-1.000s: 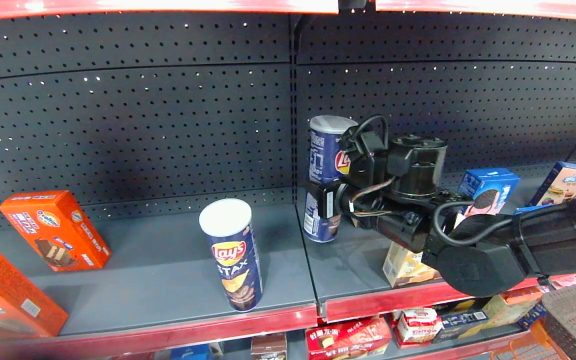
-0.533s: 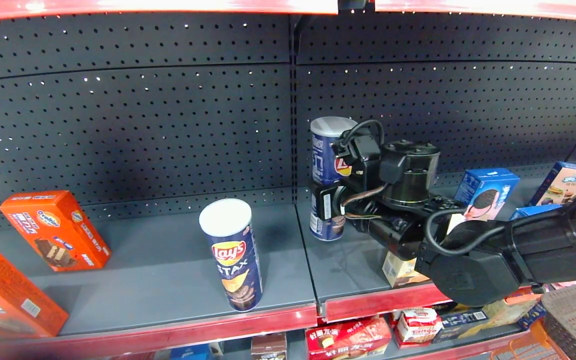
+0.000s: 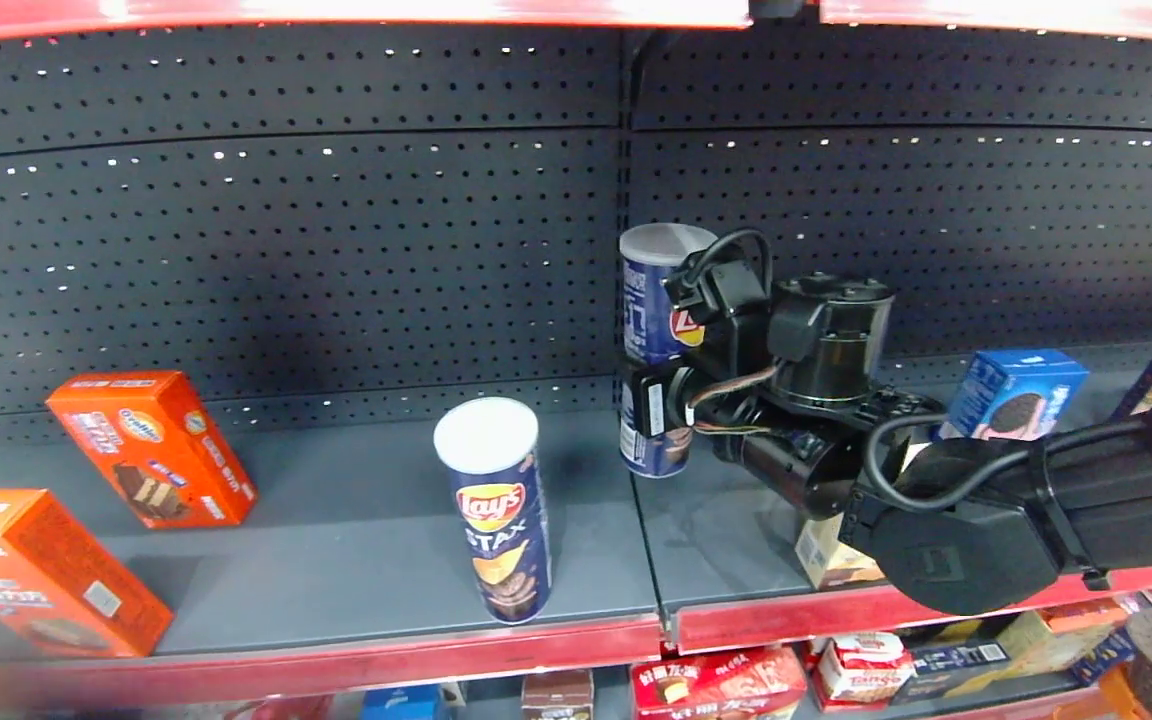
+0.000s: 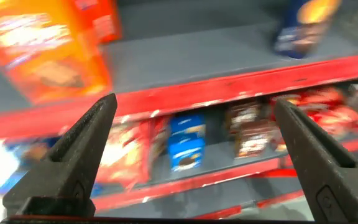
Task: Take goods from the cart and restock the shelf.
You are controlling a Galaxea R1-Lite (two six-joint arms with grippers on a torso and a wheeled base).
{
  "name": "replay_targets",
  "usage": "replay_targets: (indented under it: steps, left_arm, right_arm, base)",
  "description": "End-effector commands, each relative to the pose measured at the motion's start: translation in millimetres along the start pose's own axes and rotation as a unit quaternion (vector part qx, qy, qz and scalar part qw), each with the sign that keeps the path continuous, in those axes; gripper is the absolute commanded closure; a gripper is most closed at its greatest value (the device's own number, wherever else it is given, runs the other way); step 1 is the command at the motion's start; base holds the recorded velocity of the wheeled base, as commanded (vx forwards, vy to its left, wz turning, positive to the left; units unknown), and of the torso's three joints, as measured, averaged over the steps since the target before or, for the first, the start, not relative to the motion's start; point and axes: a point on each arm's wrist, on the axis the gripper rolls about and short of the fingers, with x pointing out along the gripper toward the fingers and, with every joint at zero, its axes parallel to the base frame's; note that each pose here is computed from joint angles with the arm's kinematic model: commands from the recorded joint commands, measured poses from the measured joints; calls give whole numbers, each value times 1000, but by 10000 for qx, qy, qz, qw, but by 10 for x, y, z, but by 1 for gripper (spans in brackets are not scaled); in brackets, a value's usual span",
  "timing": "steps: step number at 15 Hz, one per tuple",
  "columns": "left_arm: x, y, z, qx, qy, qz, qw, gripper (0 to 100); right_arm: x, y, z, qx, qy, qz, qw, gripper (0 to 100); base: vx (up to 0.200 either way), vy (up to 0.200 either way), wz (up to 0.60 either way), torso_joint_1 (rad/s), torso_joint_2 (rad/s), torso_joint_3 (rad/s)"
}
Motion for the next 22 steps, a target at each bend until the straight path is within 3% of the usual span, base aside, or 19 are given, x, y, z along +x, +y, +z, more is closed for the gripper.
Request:
replay_targets:
  steps: [1, 7, 12, 15, 22]
  left_arm:
    - [3, 0, 1, -1, 20, -7, 10000, 0]
    - [3, 0, 1, -1, 20, -14, 10000, 0]
    - [4, 0, 1, -1, 27, -14, 10000, 0]
    - [4, -1, 1, -1, 27, -22, 10000, 0]
    - [3, 0, 1, 22, 20, -7, 10000, 0]
  right_arm:
    - [-8, -6, 15, 1, -13, -9, 10000, 100]
    - [5, -37, -28, -22, 42, -58, 10000, 100]
    - [219, -250, -99, -61, -73, -6, 10000, 100]
    - [353, -251, -57, -97, -251, 455, 9986, 100]
    - [408, -200, -201, -133, -73, 1108, 9937, 100]
  base:
    - [0, 0, 0, 0, 0, 0]
    - [0, 0, 0, 0, 0, 0]
    - [0, 0, 0, 0, 0, 0]
    - [0, 0, 0, 0, 0, 0]
    - [0, 0, 0, 0, 0, 0]
